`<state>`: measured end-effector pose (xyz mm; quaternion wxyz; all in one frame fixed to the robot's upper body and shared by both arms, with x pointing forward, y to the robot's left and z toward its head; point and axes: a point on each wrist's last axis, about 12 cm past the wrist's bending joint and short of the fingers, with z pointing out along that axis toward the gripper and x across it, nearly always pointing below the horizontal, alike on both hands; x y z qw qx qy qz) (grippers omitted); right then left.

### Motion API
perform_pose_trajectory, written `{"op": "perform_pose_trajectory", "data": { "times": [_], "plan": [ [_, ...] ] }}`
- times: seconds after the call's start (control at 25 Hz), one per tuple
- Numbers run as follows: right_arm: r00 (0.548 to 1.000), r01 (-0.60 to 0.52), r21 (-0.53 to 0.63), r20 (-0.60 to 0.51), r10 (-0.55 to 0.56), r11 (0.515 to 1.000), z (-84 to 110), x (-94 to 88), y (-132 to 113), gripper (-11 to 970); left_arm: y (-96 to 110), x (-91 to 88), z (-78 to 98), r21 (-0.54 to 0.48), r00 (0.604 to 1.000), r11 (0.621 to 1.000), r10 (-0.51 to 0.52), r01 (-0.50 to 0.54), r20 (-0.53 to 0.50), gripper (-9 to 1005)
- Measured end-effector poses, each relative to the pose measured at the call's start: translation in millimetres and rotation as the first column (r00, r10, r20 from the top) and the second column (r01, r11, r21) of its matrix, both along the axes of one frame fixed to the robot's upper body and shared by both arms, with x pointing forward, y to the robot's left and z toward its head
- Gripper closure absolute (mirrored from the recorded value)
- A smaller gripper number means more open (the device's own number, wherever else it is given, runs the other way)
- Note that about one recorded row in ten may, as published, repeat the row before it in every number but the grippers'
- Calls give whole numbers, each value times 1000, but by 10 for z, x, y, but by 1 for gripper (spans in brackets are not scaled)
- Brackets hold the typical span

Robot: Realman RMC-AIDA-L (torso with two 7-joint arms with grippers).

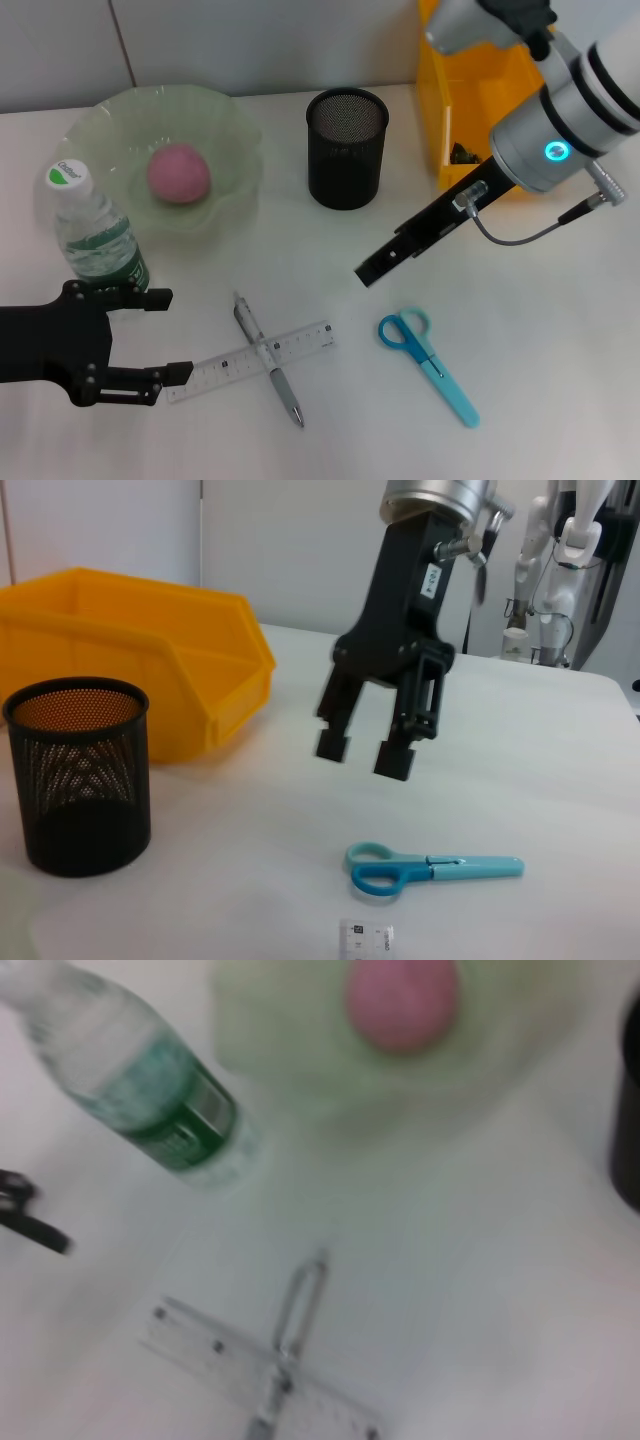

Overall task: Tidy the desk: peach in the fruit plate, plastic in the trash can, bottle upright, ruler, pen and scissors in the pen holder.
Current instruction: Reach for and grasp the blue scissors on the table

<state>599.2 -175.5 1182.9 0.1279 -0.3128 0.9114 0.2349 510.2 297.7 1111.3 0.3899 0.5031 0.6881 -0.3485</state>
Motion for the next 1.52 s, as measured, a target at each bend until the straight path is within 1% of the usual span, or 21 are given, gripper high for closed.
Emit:
{"op": "perform_pose_trajectory", "data": {
  "times": [0.04, 0.08, 0.12, 0.24, 0.28, 0.4, 0.44, 0.68, 0.88, 1.12, 1.28, 1.52],
  "plan": [
    [999, 19, -38, -29, -20, 999, 19, 1, 33, 129, 2, -2, -5, 0, 1000, 1000, 1, -1, 1, 141],
    [996, 55, -105, -66, -62, 993, 35, -1, 83, 129, 2, -2, -5, 0, 1000, 1000, 1, -1, 1, 141],
    [996, 55, -105, -66, -62, 993, 35, -1, 83, 129, 3, -8, -15, -1, 1000, 1000, 1, -1, -1, 141],
    [991, 77, -178, -92, -94, 981, 23, -23, 148, 129, 7, -23, -36, -9, 1000, 1000, 5, -5, -9, 142],
    [989, 84, -229, -100, -110, 970, -9, -43, 185, 129, 7, -23, -36, -9, 1000, 1000, 5, -5, -9, 142],
    [987, 82, -263, -110, -114, 961, -49, -61, 214, 129, 13, -31, -36, -16, 1000, 1000, 10, -10, -8, 143],
    [985, 75, -279, -130, -115, 957, -95, -75, 235, 129, 14, -31, -35, -17, 1000, 1000, 10, -10, -7, 143],
    [975, 57, -295, -187, -116, 954, -220, -88, 273, 130, 23, -23, -17, -21, 1000, 1000, 12, -12, 1, 144],
    [975, 44, -311, -195, -109, 949, -258, -104, 283, 130, 24, -20, -8, -21, 1000, 1000, 13, -13, 5, 145],
    [975, 54, -310, -191, -118, 949, -300, -99, 271, 130, 30, -7, 5, -27, 1000, 999, 19, -19, 10, 147],
    [976, 54, -321, -183, -118, 945, -386, -95, 269, 129, 21, -2, 10, -33, 1000, 999, 19, -19, 12, 148],
    [978, 39, -313, -184, -101, 949, -416, -101, 283, 129, 13, 6, 16, -40, 1000, 999, 20, -19, 16, 149]
  ]
}}
